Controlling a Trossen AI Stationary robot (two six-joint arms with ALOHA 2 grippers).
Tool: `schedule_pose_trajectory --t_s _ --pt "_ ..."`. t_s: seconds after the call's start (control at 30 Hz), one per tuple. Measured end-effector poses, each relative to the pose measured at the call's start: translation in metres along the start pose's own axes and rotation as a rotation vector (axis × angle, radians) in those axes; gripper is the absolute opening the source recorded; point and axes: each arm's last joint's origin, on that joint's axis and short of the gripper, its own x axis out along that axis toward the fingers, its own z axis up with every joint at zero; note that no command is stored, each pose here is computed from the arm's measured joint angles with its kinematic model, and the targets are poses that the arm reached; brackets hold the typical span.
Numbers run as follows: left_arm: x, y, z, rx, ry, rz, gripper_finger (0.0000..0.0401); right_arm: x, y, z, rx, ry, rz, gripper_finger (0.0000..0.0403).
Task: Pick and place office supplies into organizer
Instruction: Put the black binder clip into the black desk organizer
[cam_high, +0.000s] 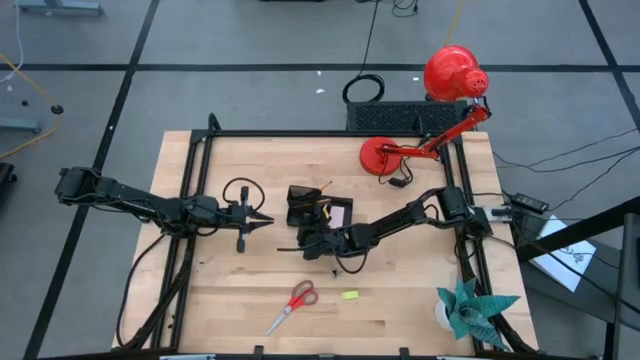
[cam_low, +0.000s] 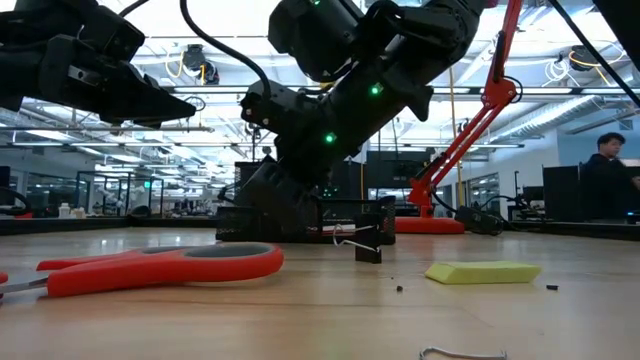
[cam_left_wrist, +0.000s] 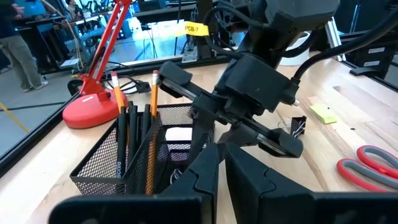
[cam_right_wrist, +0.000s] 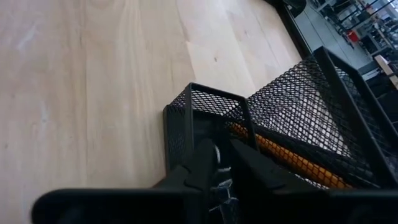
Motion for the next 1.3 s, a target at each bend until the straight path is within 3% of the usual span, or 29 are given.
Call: schedule_pose_trajectory --t_s 0.27,0.6,0.67,0.77,0.87,0.97,1.17,1.3 --pt "0.0 0.0 0.0 -0.001 0.001 0.0 0.0037 -0.008 -0.002 0.005 -0.068 -0.001 -0.039 0.0088" --pt "0.0 0.0 0.0 -0.009 0.0 -0.004 0.0037 -0.074 -0.029 0.051 -0.091 -0.146 -0.019 0.008" --pt "0.0 0.0 0.0 -0.011 -0.001 -0.004 0.0037 -0.092 -0.033 0.059 -0.068 -0.175 0.002 0.008" --pt "0.0 0.0 0.0 -0.018 -0.001 -0.004 0.0037 -0.114 -0.036 0.062 -0.036 -0.187 0.151 0.008" --pt "0.0 0.0 0.0 -0.023 0.0 -0.004 0.0037 -0.129 -0.035 0.06 0.003 -0.161 0.327 0.008" --pt "0.0 0.0 0.0 -0.027 0.005 -0.01 0.0037 -0.141 -0.031 0.056 0.01 -0.117 0.41 0.008" --pt "0.0 -0.002 -0.004 -0.042 0.045 -0.036 0.0037 -0.144 -0.006 0.024 -0.017 -0.124 0.37 0.0075" --pt "-0.001 -0.01 -0.01 -0.042 0.11 -0.118 0.0037 -0.142 0.001 -0.002 -0.014 -0.146 0.295 0.0031"
